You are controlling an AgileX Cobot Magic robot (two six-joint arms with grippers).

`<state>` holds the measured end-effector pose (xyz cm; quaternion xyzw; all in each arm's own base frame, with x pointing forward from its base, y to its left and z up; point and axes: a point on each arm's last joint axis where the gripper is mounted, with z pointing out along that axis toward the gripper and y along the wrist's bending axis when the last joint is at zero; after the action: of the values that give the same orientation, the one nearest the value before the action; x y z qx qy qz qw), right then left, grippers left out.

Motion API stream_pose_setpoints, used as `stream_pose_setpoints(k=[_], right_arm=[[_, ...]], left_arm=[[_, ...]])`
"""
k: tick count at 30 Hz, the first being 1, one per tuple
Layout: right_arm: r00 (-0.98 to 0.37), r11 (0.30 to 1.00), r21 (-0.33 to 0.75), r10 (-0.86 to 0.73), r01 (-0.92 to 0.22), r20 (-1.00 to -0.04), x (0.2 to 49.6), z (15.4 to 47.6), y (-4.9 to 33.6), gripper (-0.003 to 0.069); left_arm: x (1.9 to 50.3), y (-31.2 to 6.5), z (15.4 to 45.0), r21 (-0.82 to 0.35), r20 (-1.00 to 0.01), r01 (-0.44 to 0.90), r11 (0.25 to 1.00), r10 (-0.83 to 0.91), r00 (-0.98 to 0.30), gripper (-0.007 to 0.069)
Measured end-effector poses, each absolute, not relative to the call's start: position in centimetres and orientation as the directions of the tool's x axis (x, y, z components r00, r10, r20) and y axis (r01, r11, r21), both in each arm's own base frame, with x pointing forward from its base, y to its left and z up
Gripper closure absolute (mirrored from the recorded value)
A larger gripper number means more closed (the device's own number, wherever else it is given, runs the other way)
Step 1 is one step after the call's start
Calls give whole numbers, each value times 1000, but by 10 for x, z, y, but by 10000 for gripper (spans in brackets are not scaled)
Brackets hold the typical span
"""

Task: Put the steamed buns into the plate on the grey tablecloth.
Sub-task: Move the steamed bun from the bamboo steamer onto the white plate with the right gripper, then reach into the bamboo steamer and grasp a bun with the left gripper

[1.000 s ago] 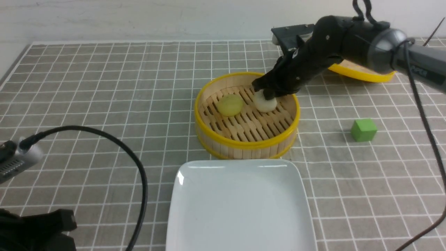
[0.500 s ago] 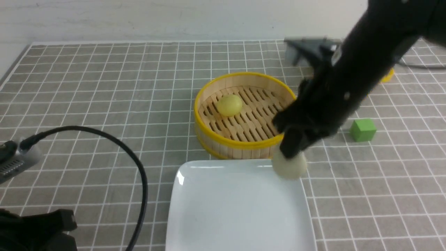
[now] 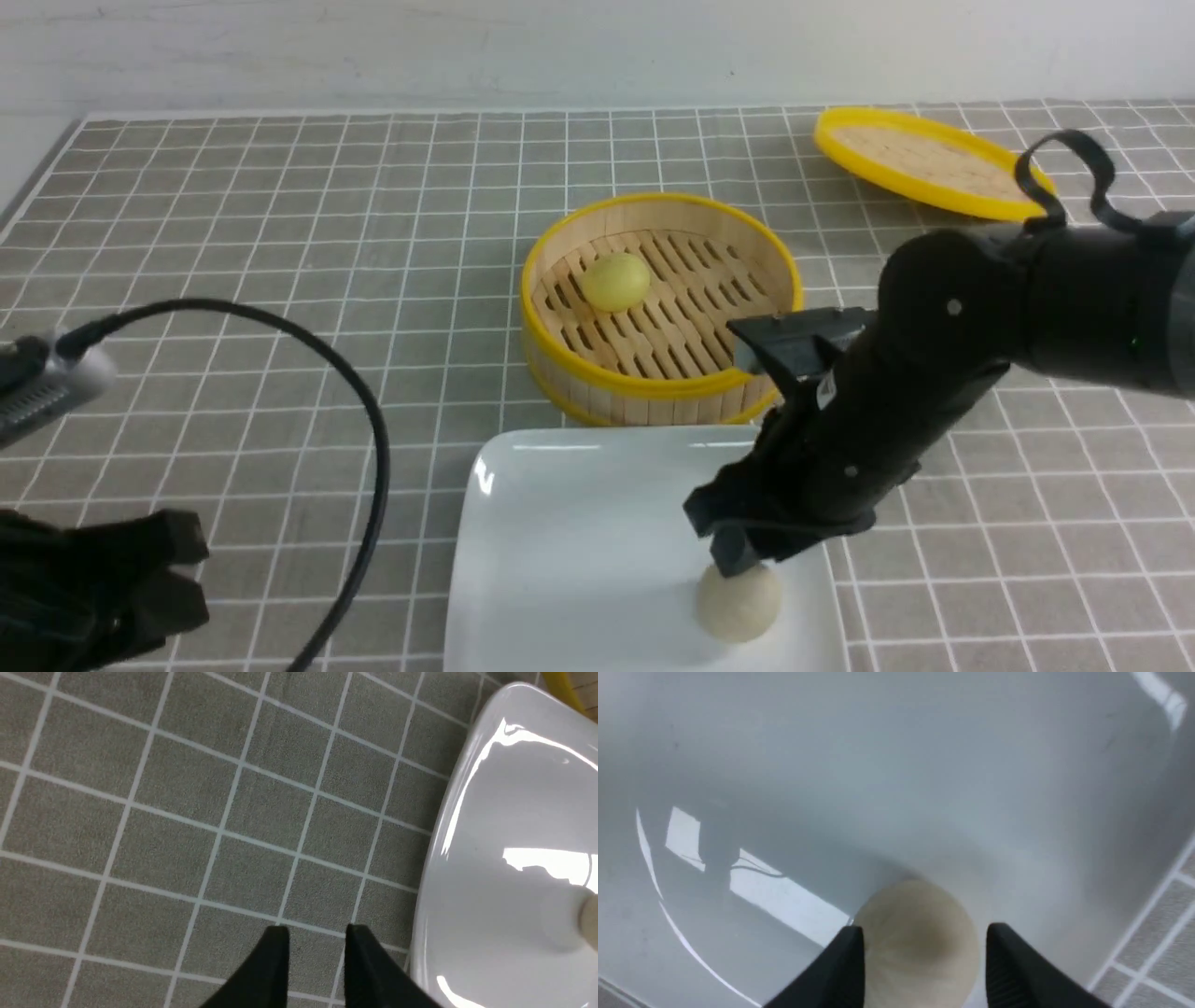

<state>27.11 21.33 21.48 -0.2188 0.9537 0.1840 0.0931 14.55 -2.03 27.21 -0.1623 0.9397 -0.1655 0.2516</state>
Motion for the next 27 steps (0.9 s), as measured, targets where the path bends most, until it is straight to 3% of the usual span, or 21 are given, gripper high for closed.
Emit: stream_pose_setpoints(k=[3, 7, 8, 11, 15, 18, 22, 27], right_arm=[[-879, 831, 305, -390, -464, -275, 277, 233, 204, 302], [-879, 853, 261, -375, -452, -295, 274, 281, 161, 476], [-885, 868, 242, -359, -433, -295, 269, 294, 143, 557], [-895, 895, 211, -319, -392, -312, 249, 318, 108, 665], [-903, 918, 206, -257, -340, -345, 219, 330, 80, 673], [-905, 926, 206, -229, -316, -360, 192, 326, 67, 673], [-897, 929, 207, -212, -308, -388, 163, 311, 59, 673], [-895, 930, 204, -207, -305, -395, 154, 297, 57, 672]], left_arm=[[153, -21, 288, -400, -446, -205, 893, -385, -808, 363], [172, -25, 322, -441, -480, -145, 886, -369, -796, 305], [179, -28, 329, -467, -472, -120, 876, -362, -804, 297], [201, -36, 327, -509, -426, -57, 859, -308, -851, 291], [232, -46, 316, -567, -360, -4, 824, -252, -899, 290], [259, -64, 315, -588, -373, 104, 802, -154, -915, 290], [306, -111, 322, -538, -452, 271, 798, -2, -892, 288], [360, -159, 315, -452, -469, 324, 831, 88, -879, 288]])
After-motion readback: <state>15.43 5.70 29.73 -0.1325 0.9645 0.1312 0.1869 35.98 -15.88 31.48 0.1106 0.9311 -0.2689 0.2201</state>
